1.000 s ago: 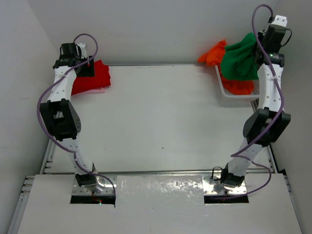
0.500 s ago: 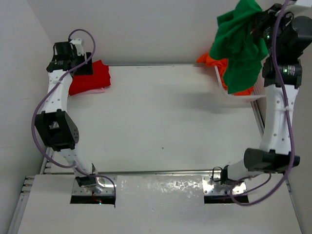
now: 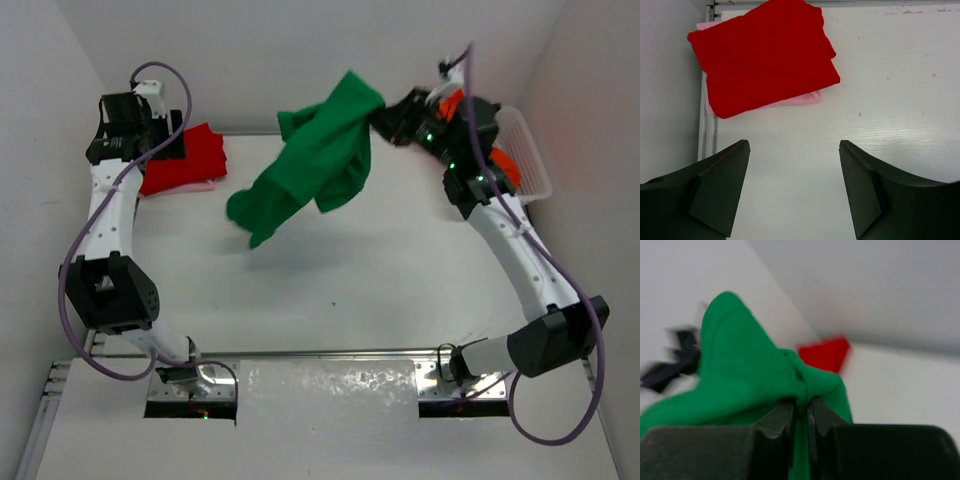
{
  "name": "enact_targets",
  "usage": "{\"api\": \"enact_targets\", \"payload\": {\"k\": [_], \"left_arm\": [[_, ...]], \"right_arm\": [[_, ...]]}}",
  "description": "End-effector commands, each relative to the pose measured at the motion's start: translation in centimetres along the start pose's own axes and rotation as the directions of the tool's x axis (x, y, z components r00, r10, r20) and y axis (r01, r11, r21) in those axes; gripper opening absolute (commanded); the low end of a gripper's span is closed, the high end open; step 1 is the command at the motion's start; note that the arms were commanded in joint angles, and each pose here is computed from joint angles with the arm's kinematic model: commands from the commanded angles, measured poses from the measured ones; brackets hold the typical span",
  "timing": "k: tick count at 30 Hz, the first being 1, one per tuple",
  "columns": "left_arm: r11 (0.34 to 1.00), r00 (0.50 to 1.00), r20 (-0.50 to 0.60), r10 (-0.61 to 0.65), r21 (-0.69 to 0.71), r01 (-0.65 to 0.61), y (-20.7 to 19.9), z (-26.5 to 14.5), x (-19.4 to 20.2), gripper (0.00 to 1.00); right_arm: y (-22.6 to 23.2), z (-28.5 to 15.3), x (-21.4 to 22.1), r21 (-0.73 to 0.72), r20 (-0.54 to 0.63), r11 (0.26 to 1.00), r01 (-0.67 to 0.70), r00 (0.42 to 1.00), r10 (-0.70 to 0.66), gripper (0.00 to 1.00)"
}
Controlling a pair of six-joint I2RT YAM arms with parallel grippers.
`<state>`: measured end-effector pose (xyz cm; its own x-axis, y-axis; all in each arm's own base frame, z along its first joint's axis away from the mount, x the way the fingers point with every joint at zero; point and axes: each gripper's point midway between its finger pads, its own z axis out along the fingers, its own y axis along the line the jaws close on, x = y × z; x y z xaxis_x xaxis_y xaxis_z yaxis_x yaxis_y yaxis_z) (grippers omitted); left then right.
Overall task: Fold and stack the t-shirts
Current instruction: Move the tshirt to the center of the board, then flatten out the tshirt
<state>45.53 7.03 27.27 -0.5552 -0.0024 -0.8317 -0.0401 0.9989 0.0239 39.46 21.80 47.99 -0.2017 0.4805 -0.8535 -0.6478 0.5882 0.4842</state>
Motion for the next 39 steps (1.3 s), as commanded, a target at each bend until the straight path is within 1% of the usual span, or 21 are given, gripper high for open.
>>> {"api": "enact_targets", "payload": {"k": [1,3,4,8,10,13,14,15,16,18,19,20,21,24,26,28,32,35,36,38,39], "left_arm": [[0.998,0.995,0.095,0.037,-0.049,-0.033,0.9,-2.7,-2.2,0.71],[0.996,0.995,0.071,0.071,-0.055,-0.067,1.1,-2.8,-1.3,0.71],[0.994,0.994,0.050,0.100,-0.038,-0.098,0.8,-2.6,-0.5,0.71],[0.987,0.986,-0.039,0.159,0.003,-0.159,0.3,-1.5,2.6,0.70],[0.975,0.968,-0.118,0.223,0.022,-0.222,-0.1,-0.8,5.4,0.68],[0.937,0.904,-0.252,0.347,0.053,-0.345,-0.8,-0.3,10.5,0.66],[0.925,0.881,-0.289,0.376,0.065,-0.374,-1.0,-0.3,11.9,0.65],[0.910,0.849,-0.330,0.412,0.108,-0.400,-1.7,-0.5,13.8,0.65],[0.891,0.807,-0.378,0.453,0.166,-0.422,-2.1,-0.7,16.8,0.64],[0.871,0.782,-0.383,0.492,0.215,-0.442,-3.3,-0.8,18.9,0.64],[0.869,0.770,-0.403,0.495,0.231,-0.438,-3.7,-1.1,21.3,0.65],[0.866,0.771,-0.394,0.501,0.236,-0.442,-4.1,-1.0,21.9,0.65],[0.826,0.732,-0.385,0.562,0.305,-0.473,-6.3,-1.5,23.8,0.66],[0.760,0.678,-0.348,0.647,0.359,-0.541,-8.7,-2.1,26.7,0.73],[0.736,0.666,-0.316,0.676,0.351,-0.579,-9.4,-1.5,27.4,0.74],[0.727,0.632,-0.360,0.686,0.322,-0.606,-8.4,-1.2,29.2,0.75],[0.738,0.628,-0.394,0.671,0.277,-0.615,-7.7,0.0,30.1,0.74],[0.747,0.626,-0.418,0.658,0.265,-0.609,-7.5,0.4,31.0,0.66],[0.748,0.619,-0.430,0.657,0.273,-0.605,-7.5,0.5,31.5,0.52],[0.751,0.618,-0.436,0.654,0.277,-0.599,-7.6,0.6,31.6,0.35],[0.755,0.626,-0.431,0.650,0.277,-0.594,-7.8,0.7,31.3,0.12]], "right_arm": [[-8.2,-3.4,9.2,0.292,-0.165,0.956,-0.020,0.984,0.071,0.12],[-13.9,-6.8,14.5,0.476,-0.279,0.875,0.084,0.958,0.060,0.36],[-16.2,-8.8,16.9,0.525,-0.381,0.832,0.177,0.924,0.044,0.53],[-21.9,-13.0,21.6,0.609,-0.588,0.716,0.340,0.800,0.120,0.63],[-21.8,-12.5,22.1,0.575,-0.626,0.738,0.353,0.771,0.119,0.44],[-18.9,-9.9,23.1,0.463,-0.623,0.832,0.305,0.780,0.060,0.03],[-18.3,-9.4,23.6,0.437,-0.630,0.844,0.310,0.776,0.041,0.03],[-17.7,-8.7,23.9,0.405,-0.634,0.855,0.323,0.773,0.008,0.07],[-17.2,-8.2,24.4,0.387,-0.644,0.860,0.332,0.765,-0.006,0.26],[-16.2,-7.2,27.0,0.340,-0.688,0.878,0.337,0.725,-0.012,0.40],[-16.1,-7.0,28.1,0.334,-0.707,0.882,0.332,0.707,0.001,0.53],[-16.2,-6.5,30.0,0.343,-0.728,0.884,0.317,0.685,0.037,0.57],[-16.5,-6.5,31.0,0.355,-0.740,0.882,0.310,0.669,0.063,0.64],[-17.2,-6.3,34.5,0.380,-0.774,0.869,0.316,0.624,0.111,0.79],[-17.0,-5.9,36.3,0.369,-0.801,0.865,0.339,0.588,0.111,0.82],[-17.5,-6.2,39.0,0.364,-0.834,0.865,0.346,0.535,0.137,0.83],[-18.5,-6.5,41.9,0.422,-0.828,0.850,0.316,0.517,0.219,0.81],[-19.2,-6.5,43.2,0.439,-0.826,0.843,0.311,0.510,0.242,0.67],[-19.1,-6.3,43.5,0.435,-0.827,0.848,0.302,0.507,0.244,0.50],[-19.3,-6.6,44.0,0.437,-0.831,0.847,0.301,0.495,0.253,0.30],[-19.6,-6.7,43.8,0.442,-0.831,0.840,0.316,0.497,0.251,0.13]]}}
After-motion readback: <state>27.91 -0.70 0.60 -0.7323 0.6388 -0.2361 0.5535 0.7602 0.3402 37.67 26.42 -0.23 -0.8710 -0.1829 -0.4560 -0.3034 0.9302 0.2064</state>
